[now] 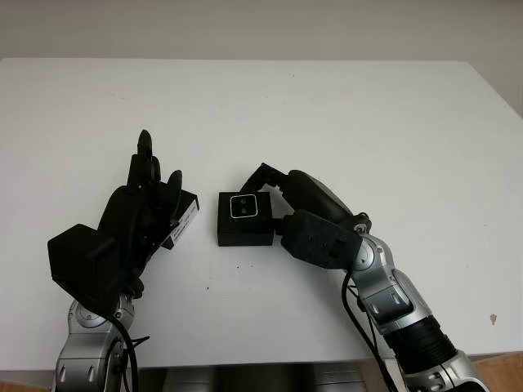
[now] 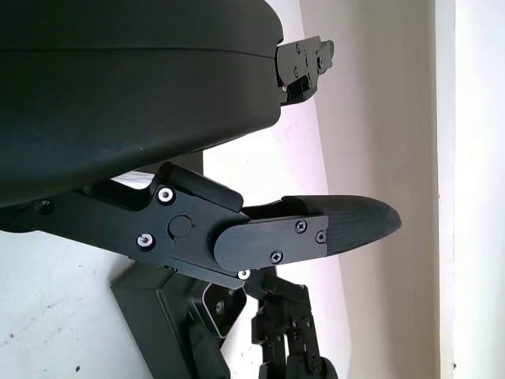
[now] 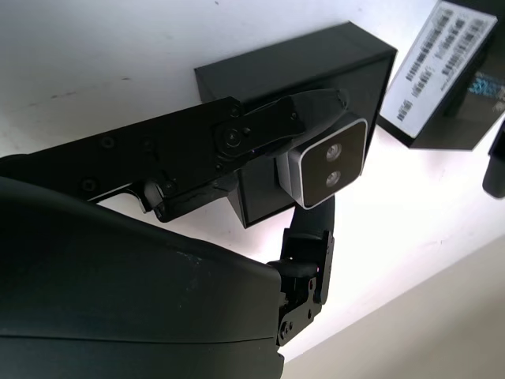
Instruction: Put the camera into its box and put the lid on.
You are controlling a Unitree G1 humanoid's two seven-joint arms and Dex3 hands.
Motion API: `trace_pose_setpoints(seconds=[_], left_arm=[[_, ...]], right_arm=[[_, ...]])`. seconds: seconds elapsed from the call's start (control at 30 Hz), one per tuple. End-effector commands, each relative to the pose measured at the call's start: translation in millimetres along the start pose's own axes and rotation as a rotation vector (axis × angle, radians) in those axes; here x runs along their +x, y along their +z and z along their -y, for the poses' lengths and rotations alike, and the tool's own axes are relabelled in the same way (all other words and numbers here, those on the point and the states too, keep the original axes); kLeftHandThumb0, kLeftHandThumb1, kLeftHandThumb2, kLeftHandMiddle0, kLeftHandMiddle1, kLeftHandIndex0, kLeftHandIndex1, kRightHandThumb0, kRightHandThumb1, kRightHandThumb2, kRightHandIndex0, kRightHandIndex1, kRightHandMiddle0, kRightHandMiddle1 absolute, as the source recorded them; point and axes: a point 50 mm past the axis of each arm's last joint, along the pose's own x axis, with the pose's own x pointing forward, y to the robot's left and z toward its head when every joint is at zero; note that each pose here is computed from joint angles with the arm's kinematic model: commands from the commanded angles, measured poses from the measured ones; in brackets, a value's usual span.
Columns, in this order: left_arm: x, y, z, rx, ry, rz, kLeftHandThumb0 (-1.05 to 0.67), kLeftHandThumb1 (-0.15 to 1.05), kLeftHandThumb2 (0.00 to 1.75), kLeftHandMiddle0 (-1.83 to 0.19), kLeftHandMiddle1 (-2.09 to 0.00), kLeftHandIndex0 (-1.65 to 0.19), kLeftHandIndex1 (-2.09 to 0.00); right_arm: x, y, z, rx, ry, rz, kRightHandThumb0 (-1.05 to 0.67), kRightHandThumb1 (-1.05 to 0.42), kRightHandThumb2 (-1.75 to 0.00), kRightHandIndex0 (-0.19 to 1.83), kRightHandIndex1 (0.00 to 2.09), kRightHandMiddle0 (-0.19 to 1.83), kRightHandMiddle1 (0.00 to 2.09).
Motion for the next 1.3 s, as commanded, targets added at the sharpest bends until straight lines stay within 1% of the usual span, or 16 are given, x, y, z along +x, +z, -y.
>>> trace_pose_setpoints(seconds=[0.0, 0.27, 0.5, 0.67, 0.8, 0.97, 1.13, 1.2, 1.27], left_arm=[[-1.6, 1.6, -1.4, 0.001, 0.004, 0.011, -0.75, 1.05, 0.53, 0.19, 0.00, 0.19, 0.00], [-1.5, 1.3, -1.4, 0.012, 0.003, 0.010, -0.76, 1.05, 0.53, 0.19, 0.00, 0.19, 0.00], [-2.1, 0.6, -0.9, 0.011, 0.004, 0.005, -0.76, 1.05, 0.53, 0.19, 0.00, 0.19, 0.00], [-2.1, 0.5, -0.8, 0.013, 0.002, 0.005, -0.76, 1.05, 0.53, 0.19, 0.00, 0.19, 0.00], [-1.9, 0.2, -0.7, 0.020, 0.003, -0.002, -0.77, 1.05, 0.53, 0.19, 0.00, 0.19, 0.00], [-2.5, -0.6, -0.5, 0.021, 0.005, 0.000, -0.77, 1.05, 0.54, 0.19, 0.00, 0.19, 0.00], [-3.0, -0.2, -0.7, 0.018, 0.005, 0.001, -0.76, 1.05, 0.54, 0.19, 0.00, 0.19, 0.00], [-3.0, -0.2, -0.5, 0.014, 0.007, -0.003, -0.77, 1.05, 0.54, 0.19, 0.00, 0.19, 0.00], [-3.2, -0.1, -0.2, 0.016, 0.009, -0.004, -0.77, 1.05, 0.53, 0.19, 0.00, 0.19, 0.00]], right_arm=[[-1.8, 1.4, -3.1, -0.020, 0.025, 0.008, -0.67, -0.95, -0.06, -0.09, 0.00, 0.06, 0.19], [-6.5, 4.6, 1.3, -0.018, 0.013, 0.025, -0.68, -0.94, -0.05, -0.18, 0.01, -0.01, 0.11], [-11.4, 10.0, 10.0, -0.025, -0.008, 0.064, -0.70, -0.93, -0.05, -0.19, 0.02, -0.03, 0.08], [-16.9, 21.8, 26.8, -0.072, -0.068, 0.093, -0.73, -0.92, -0.05, -0.18, 0.03, -0.08, 0.05], [-19.6, 28.8, 42.1, -0.052, -0.113, 0.118, -0.70, -0.90, -0.05, -0.17, 0.04, -0.09, 0.04], [-18.2, 32.2, 62.0, -0.083, -0.158, 0.124, -0.73, -0.91, -0.05, -0.14, 0.06, -0.06, 0.06], [-16.0, 32.7, 78.5, -0.074, -0.166, 0.113, -0.72, -0.93, -0.06, -0.14, 0.06, -0.07, 0.06], [-15.4, 32.2, 83.0, -0.078, -0.171, 0.113, -0.72, -0.93, -0.06, -0.14, 0.06, -0.06, 0.06], [-15.5, 32.1, 83.3, -0.092, -0.162, 0.116, -0.74, -0.93, -0.06, -0.14, 0.06, -0.05, 0.06]])
